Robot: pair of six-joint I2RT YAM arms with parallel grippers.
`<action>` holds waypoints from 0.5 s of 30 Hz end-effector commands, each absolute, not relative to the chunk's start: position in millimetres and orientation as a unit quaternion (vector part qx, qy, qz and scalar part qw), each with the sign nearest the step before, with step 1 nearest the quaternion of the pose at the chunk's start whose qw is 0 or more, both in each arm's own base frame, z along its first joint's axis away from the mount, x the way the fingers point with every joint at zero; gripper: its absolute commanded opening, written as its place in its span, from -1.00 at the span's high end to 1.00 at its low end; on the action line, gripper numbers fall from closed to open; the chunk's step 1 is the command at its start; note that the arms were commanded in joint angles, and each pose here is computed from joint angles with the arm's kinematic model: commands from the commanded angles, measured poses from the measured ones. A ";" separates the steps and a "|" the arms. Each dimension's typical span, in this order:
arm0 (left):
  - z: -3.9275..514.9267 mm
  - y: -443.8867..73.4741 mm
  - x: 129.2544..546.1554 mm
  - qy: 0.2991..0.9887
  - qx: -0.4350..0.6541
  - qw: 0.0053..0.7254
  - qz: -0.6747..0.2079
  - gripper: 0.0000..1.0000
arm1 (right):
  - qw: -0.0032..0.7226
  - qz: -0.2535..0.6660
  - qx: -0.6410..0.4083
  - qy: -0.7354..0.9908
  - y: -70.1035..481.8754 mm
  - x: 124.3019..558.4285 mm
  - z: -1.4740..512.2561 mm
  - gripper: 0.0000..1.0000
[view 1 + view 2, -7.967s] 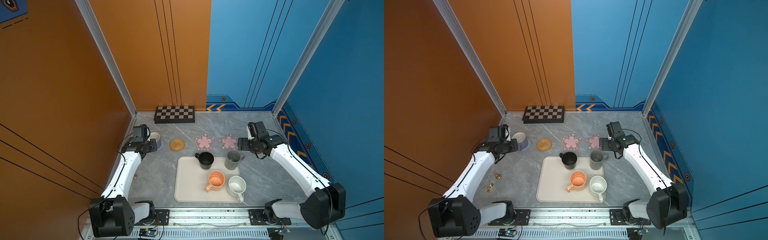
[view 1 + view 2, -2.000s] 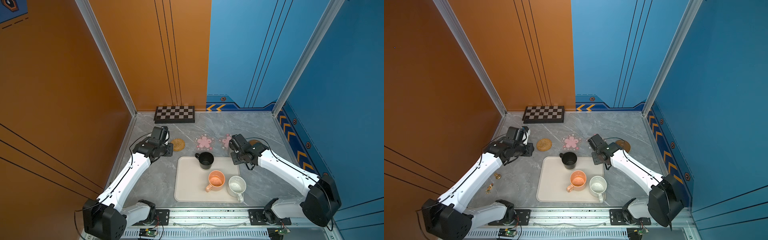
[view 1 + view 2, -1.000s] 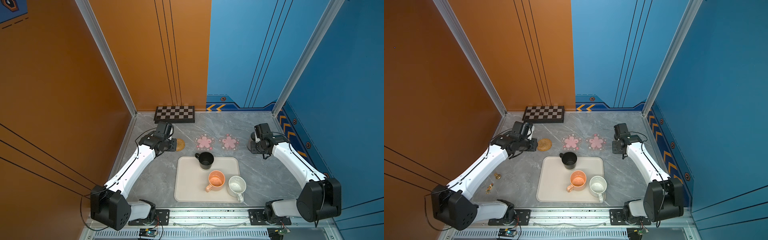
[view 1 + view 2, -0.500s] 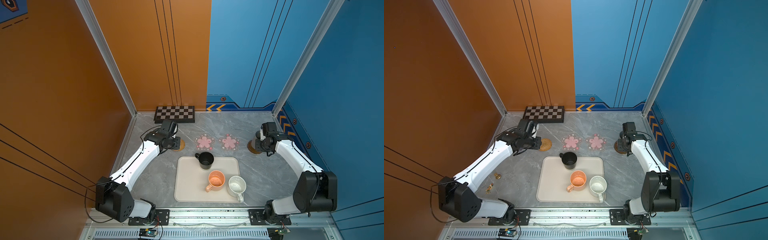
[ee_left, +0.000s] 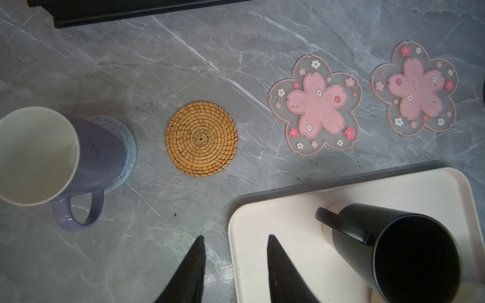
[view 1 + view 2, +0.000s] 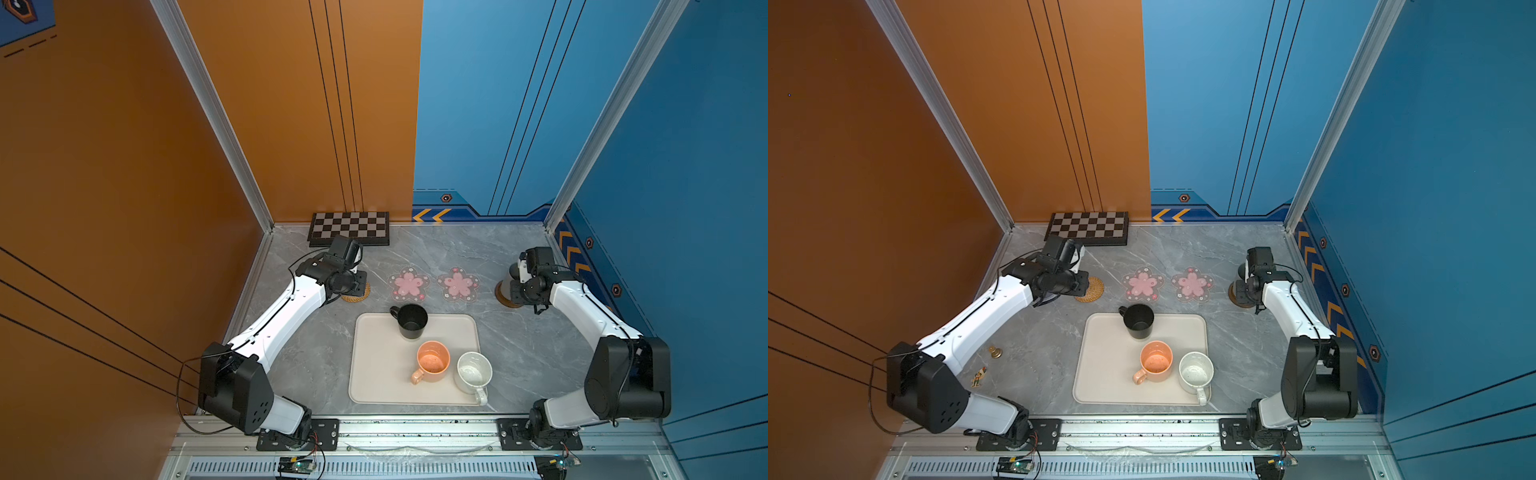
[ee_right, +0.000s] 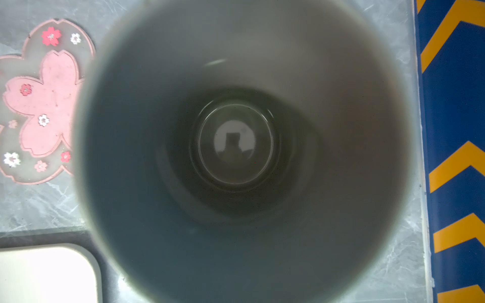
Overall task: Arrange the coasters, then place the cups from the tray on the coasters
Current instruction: 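Lower the grey mug onto the wooden coaster with right gripper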
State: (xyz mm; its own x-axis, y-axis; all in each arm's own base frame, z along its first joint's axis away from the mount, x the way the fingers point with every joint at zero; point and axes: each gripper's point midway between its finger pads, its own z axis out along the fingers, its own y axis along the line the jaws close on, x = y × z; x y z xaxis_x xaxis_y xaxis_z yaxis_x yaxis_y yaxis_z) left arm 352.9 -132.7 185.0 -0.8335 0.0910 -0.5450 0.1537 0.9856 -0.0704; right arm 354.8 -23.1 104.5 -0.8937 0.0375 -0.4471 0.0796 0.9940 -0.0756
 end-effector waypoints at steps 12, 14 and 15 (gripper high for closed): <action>194.2 -157.6 366.3 0.952 0.078 0.287 -0.067 0.19 | 0.264 -0.051 0.029 0.963 -33.7 369.6 110.4 1.00; 193.7 -159.9 367.0 0.952 0.080 0.286 -0.068 0.19 | 0.270 -0.047 0.032 0.961 -33.6 371.3 112.0 1.00; 193.0 -160.8 367.0 0.953 0.082 0.285 -0.068 0.19 | 0.272 -0.044 0.033 0.961 -33.4 372.2 112.6 1.00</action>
